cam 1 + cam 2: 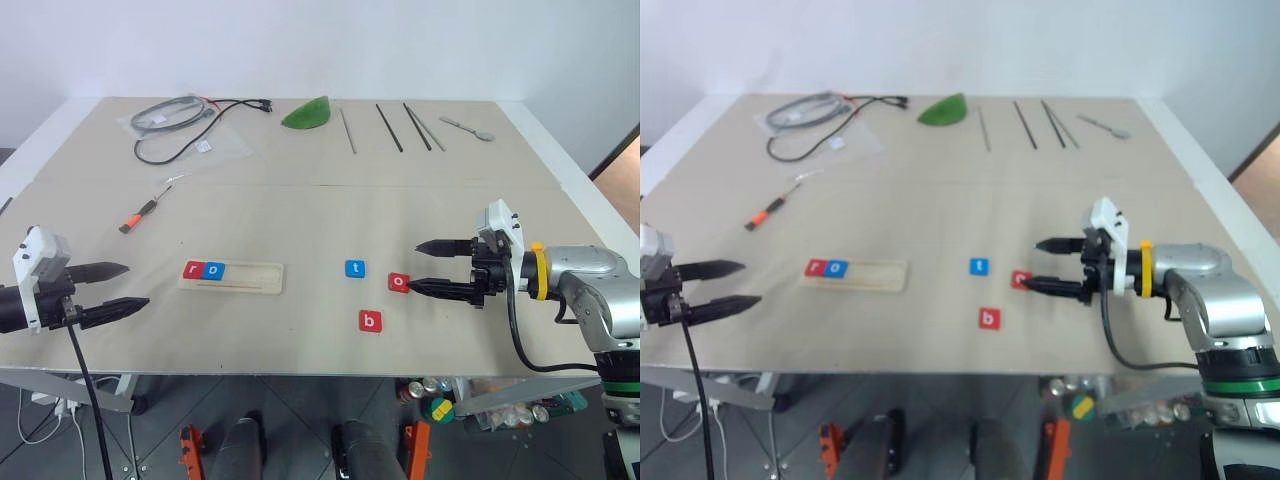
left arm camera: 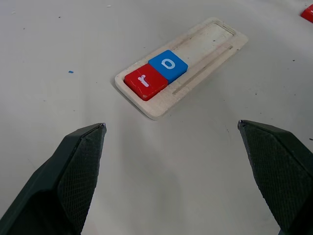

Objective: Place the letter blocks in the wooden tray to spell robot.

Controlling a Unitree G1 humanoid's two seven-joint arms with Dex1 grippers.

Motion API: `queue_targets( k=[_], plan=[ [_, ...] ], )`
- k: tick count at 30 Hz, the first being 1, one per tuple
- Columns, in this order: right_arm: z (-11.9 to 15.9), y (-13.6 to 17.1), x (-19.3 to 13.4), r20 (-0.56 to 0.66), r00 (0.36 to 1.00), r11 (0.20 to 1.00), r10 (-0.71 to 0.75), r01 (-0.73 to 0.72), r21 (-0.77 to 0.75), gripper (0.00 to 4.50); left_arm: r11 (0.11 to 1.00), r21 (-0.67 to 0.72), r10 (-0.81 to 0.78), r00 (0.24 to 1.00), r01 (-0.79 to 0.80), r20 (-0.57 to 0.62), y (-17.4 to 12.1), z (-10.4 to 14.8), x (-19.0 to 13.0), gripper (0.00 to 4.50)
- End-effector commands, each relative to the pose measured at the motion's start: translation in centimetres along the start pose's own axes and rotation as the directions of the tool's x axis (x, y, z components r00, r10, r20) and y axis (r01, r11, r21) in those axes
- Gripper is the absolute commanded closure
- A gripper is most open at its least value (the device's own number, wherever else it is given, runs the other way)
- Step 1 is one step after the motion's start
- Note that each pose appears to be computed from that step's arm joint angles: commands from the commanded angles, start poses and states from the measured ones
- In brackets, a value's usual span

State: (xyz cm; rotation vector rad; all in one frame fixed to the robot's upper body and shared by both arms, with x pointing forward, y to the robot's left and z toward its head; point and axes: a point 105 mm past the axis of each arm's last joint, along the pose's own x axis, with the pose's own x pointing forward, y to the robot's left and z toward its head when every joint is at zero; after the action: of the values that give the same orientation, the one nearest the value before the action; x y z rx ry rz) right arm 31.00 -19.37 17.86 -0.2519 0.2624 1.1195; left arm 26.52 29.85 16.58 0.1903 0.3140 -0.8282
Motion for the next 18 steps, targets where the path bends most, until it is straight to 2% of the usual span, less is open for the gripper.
queue_targets(
  k=[1,6,10,14,18],
  plan=[
    [1.3,0.1,-0.5,0.018,1.000,0.999,-0.011,0.012,-0.050,0.01,0.999,0.054,0.001,1.000,-0.002,0.018,0.6,1.3,0.5,0.00],
    [1.5,1.6,0.5,-0.010,0.998,0.994,0.065,-0.066,-0.083,0.01,0.988,0.139,-0.072,0.997,0.071,-0.002,2.1,2.5,3.2,0.00],
    [1.7,3.4,1.1,-0.035,0.989,0.982,0.144,-0.147,-0.119,0.01,0.958,0.228,-0.178,0.984,0.175,-0.010,2.3,3.1,4.6,0.00],
    [2.6,5.0,1.6,-0.043,0.978,0.964,0.203,-0.207,-0.167,0.01,0.911,0.305,-0.262,0.960,0.279,-0.098,2.6,2.8,5.7,0.00],
    [3.7,6.0,1.8,-0.026,0.974,0.954,0.227,-0.228,-0.197,0.01,0.875,0.372,-0.265,0.950,0.309,-0.166,3.5,3.1,6.9,0.00]
  ],
)
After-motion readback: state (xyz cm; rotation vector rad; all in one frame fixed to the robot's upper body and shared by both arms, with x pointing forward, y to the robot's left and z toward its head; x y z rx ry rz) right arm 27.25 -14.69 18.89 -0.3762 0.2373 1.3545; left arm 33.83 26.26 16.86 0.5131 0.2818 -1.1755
